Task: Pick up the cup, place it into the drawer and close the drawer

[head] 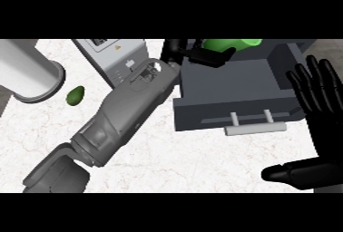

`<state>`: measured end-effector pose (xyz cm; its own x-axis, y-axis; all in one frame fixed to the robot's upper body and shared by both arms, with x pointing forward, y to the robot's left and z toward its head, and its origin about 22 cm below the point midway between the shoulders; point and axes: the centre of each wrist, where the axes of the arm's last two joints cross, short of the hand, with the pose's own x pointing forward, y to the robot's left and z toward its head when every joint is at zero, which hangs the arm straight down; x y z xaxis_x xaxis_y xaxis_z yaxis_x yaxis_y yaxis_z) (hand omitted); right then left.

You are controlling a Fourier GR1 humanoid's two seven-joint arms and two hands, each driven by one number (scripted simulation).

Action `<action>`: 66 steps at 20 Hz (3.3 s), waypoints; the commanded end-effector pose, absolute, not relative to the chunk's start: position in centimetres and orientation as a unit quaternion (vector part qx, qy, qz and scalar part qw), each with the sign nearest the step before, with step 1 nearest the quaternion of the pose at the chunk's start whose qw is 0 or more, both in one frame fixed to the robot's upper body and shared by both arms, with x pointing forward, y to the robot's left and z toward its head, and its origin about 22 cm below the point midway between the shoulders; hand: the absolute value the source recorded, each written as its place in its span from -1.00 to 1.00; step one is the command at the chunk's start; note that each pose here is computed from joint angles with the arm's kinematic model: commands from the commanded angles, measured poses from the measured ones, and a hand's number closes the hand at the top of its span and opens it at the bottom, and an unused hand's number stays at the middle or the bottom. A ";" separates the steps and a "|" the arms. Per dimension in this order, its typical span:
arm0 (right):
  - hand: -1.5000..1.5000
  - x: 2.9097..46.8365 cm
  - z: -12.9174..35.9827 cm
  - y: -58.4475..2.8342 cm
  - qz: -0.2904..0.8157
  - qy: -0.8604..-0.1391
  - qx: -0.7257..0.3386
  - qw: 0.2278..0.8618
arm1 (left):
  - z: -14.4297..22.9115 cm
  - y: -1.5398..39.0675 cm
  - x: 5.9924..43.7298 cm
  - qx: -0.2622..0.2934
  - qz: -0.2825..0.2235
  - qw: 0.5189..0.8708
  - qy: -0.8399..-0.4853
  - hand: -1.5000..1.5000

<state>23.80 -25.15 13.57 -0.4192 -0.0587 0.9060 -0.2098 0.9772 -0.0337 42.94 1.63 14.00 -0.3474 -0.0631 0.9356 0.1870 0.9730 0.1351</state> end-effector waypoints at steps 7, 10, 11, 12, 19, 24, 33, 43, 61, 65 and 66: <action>-1.00 24.3 13.4 -24.4 0.087 -0.842 0.099 0.524 | 13.0 1.0 42.7 0.030 -0.160 0.583 -0.796 -1.00; -1.00 24.4 13.7 -24.3 0.078 -0.847 0.108 0.515 | 13.3 0.7 42.5 0.026 -0.150 0.575 -0.804 -1.00; -1.00 24.5 12.9 -24.6 0.074 -0.844 0.107 0.521 | 14.1 0.2 42.4 0.007 -0.142 0.572 -0.808 -1.00; -1.00 24.7 14.2 -24.2 0.077 -0.846 0.105 0.517 | 13.6 0.2 42.1 -0.004 -0.129 0.575 -0.808 -1.00; -1.00 24.4 15.0 -24.4 0.065 -0.836 0.146 0.525 | 14.2 0.4 42.1 -0.090 -0.079 0.539 -0.833 -1.00; -1.00 22.6 13.6 -26.8 0.073 -0.836 0.140 0.525 | 14.6 0.3 41.7 -0.136 -0.047 0.544 -0.827 -1.00; 1.00 21.4 15.7 -28.2 0.199 -0.822 0.063 0.530 | 15.1 8.0 42.6 -0.127 0.018 0.547 -0.827 -1.00; 1.00 22.2 13.3 -27.2 0.262 -0.787 0.014 0.558 | 11.8 17.0 38.0 -0.112 0.060 0.573 -0.810 -1.00; 1.00 26.7 6.4 -22.0 0.496 -0.704 -0.154 0.485 | 6.8 29.4 30.1 -0.100 0.078 0.579 -0.805 -1.00; -1.00 28.8 2.9 -23.0 0.495 -0.690 -0.171 0.499 | 5.0 30.6 27.3 -0.101 0.072 0.576 -0.808 -1.00; -1.00 29.4 3.3 -21.5 0.493 -0.682 -0.179 0.510 | 6.2 29.8 27.0 -0.111 0.077 0.577 -0.805 -1.00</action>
